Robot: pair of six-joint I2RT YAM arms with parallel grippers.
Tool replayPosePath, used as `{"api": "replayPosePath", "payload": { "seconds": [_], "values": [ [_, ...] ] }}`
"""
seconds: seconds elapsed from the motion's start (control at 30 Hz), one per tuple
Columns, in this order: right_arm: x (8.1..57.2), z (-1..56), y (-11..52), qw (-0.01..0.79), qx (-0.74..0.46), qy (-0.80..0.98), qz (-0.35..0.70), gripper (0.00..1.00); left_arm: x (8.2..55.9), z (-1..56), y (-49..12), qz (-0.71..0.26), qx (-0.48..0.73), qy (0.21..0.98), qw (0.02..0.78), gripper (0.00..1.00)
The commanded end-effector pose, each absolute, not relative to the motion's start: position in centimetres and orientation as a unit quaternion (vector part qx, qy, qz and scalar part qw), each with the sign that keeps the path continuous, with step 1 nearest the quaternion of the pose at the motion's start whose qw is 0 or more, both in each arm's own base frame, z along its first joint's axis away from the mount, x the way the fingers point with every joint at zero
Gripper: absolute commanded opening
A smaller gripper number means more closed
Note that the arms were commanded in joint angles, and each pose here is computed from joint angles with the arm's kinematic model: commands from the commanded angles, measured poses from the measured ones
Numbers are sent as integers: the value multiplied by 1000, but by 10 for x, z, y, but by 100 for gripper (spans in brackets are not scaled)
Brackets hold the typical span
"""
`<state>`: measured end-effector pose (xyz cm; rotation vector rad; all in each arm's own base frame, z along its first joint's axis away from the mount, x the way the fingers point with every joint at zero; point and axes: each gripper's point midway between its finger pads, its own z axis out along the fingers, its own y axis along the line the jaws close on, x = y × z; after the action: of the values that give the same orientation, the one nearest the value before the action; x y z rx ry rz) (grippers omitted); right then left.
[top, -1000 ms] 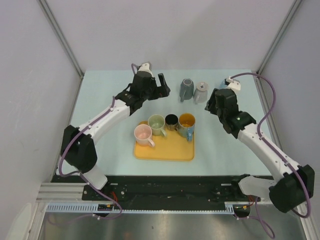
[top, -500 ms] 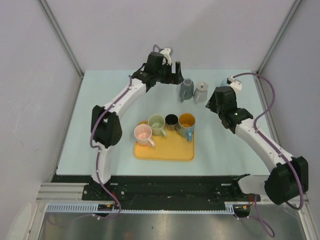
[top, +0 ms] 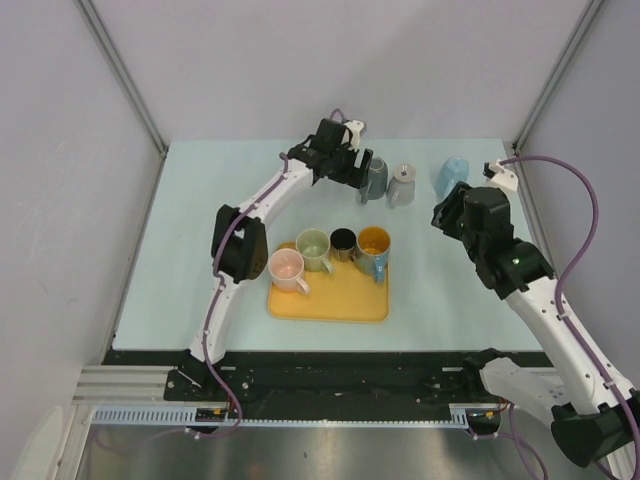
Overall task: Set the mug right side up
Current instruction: Turn over the cup at the center of the board.
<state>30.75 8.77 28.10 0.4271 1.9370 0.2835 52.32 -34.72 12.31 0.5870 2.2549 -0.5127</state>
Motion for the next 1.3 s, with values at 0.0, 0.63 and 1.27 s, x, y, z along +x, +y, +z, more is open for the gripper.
{"api": "replayPosePath", "payload": {
  "seconds": [0.0, 0.63, 1.27],
  "values": [
    [294, 284, 84, 537, 163, 820, 113, 50, 532, 151, -369, -198, 281, 841, 418, 92],
    [271, 276, 81, 522, 176, 823, 137, 50, 553, 118, -397, -192, 272, 833, 443, 77],
    [276, 266, 78, 518, 177, 827, 130, 50, 554, 108, -385, -178, 266, 841, 437, 21]
  ]
}}
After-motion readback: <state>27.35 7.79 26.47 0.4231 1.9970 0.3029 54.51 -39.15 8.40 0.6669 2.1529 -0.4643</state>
